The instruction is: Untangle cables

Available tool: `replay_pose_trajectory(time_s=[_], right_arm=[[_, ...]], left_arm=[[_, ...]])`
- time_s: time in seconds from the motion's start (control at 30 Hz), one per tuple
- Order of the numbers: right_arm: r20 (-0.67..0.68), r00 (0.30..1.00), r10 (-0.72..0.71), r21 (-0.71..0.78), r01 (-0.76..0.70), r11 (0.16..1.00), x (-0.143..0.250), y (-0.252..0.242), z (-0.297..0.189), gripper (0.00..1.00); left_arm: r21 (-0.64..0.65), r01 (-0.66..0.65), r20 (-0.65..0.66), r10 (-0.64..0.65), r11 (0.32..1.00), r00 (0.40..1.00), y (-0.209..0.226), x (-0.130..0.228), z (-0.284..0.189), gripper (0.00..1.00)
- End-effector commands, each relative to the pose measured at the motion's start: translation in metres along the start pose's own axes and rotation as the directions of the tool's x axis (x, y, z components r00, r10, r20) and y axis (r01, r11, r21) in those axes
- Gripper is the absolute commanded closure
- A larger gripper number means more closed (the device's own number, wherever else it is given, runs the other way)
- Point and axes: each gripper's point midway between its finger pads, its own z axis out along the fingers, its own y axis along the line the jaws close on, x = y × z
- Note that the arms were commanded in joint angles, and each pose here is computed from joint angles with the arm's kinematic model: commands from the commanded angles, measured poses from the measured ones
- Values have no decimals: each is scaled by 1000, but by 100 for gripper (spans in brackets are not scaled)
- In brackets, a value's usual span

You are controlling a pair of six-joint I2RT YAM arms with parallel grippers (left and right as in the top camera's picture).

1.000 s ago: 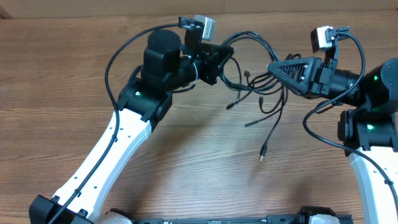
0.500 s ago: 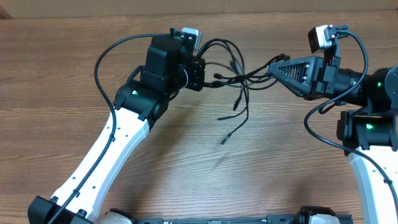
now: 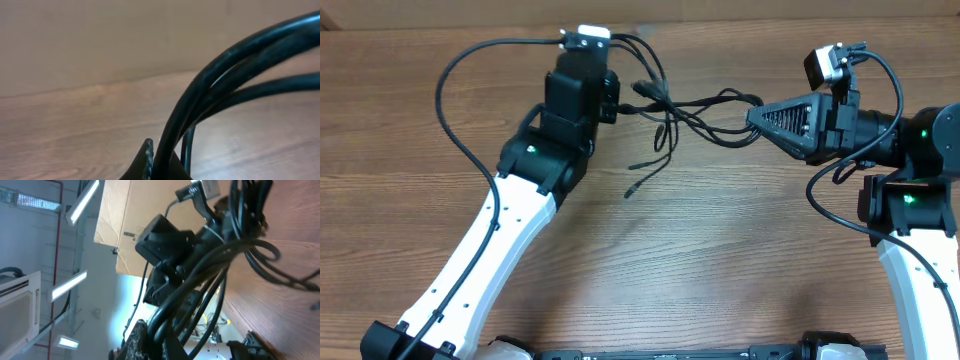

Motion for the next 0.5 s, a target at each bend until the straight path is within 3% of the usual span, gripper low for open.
replay_pose_trajectory(time_s=[0.0, 0.27, 0.37, 0.47], right_arm=[[-34, 997, -75, -2, 75, 997, 13, 18, -4, 96], [-56, 996, -71, 1, 71, 997, 16, 17, -4, 96], [-62, 996, -70, 2, 71, 997, 16, 15, -4, 96], [-67, 994, -80, 3, 81, 997, 13, 10, -3, 96]], left_arm=[[-287, -19, -41, 8, 958, 999, 91, 10, 12, 96], [-114, 46, -3, -47, 992, 999, 93, 3, 24, 96], [109, 55, 67, -63, 993, 996, 61, -17, 25, 96], [315, 30, 110, -68, 949, 992, 26, -29, 16, 96]])
